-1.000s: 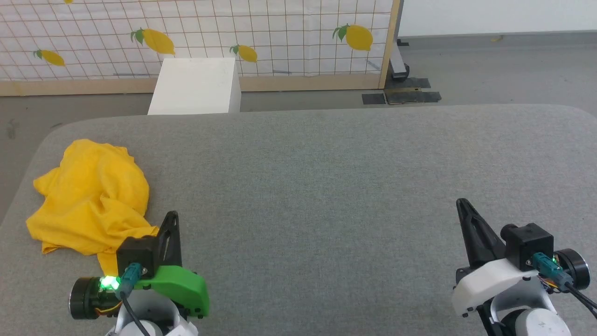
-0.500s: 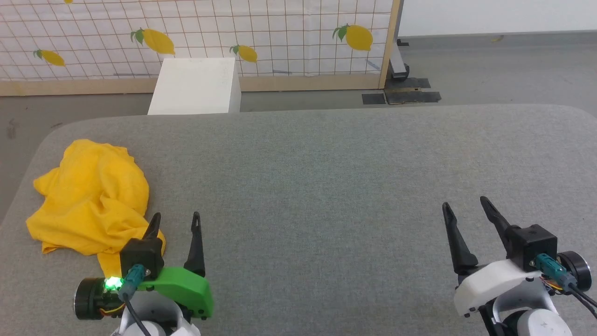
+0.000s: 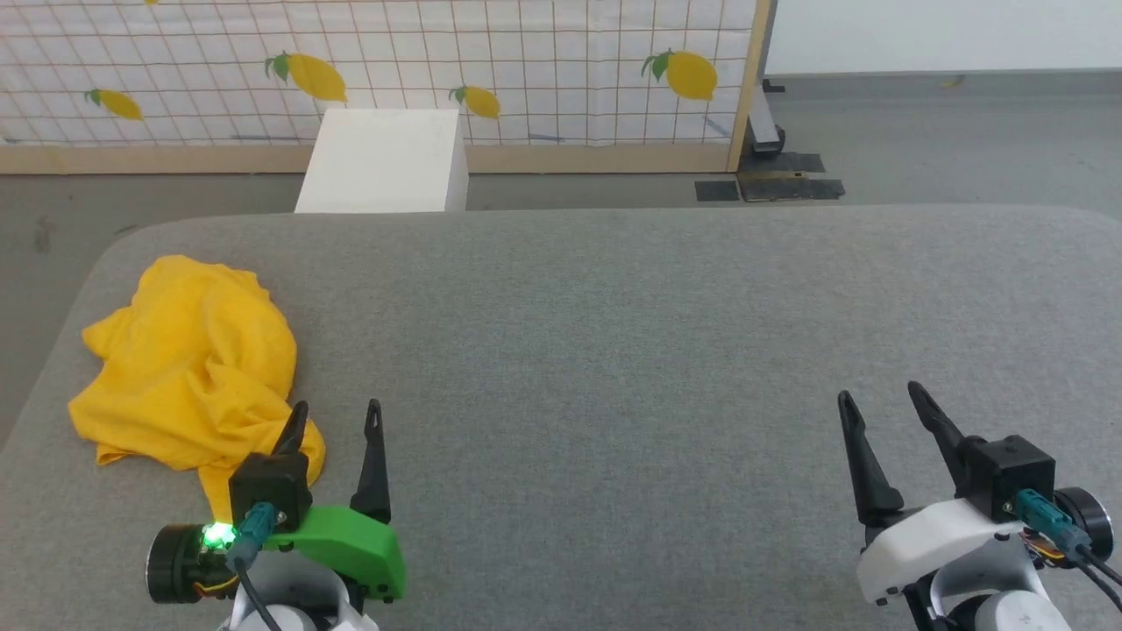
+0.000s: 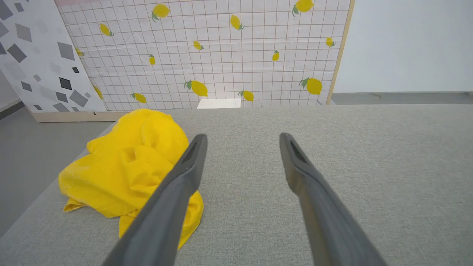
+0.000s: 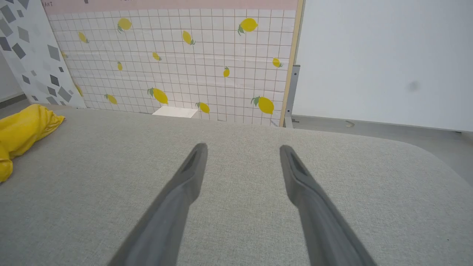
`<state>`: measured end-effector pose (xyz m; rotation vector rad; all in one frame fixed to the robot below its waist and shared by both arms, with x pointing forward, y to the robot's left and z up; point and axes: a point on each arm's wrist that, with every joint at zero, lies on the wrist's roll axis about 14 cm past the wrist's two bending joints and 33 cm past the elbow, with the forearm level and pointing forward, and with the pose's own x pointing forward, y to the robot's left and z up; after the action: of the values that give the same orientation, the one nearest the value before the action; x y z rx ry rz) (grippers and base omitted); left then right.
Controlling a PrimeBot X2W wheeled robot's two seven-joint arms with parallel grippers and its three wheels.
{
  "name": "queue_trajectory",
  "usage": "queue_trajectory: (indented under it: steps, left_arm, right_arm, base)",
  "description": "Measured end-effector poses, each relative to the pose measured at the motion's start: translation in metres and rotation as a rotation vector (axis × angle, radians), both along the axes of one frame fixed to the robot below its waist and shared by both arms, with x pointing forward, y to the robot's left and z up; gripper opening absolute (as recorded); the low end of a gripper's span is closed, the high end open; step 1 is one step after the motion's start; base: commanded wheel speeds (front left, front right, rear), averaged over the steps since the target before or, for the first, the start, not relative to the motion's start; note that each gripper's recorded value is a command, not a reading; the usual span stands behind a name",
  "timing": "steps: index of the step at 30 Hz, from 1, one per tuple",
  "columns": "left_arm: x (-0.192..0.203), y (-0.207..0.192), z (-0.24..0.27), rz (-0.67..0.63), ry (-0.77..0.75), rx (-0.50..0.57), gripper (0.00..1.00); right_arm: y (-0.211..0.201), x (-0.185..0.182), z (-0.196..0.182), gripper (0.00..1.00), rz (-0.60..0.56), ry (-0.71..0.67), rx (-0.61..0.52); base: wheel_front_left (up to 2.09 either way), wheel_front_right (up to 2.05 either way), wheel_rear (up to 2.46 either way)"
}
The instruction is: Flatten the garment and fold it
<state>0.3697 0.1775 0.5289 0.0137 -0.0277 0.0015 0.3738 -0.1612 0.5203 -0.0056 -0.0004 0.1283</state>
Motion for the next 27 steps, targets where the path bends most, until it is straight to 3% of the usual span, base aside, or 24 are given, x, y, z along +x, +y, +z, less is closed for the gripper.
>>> queue_trajectory:
  steps: [27]
  left_arm:
    - [-0.047,0.059,-0.006,0.199,-0.018,-0.017,1.00]
  right_arm:
    - [0.059,0.014,-0.011,1.00,0.169,0.010,0.044]
  base:
    - [0.00,0.00,0.00]
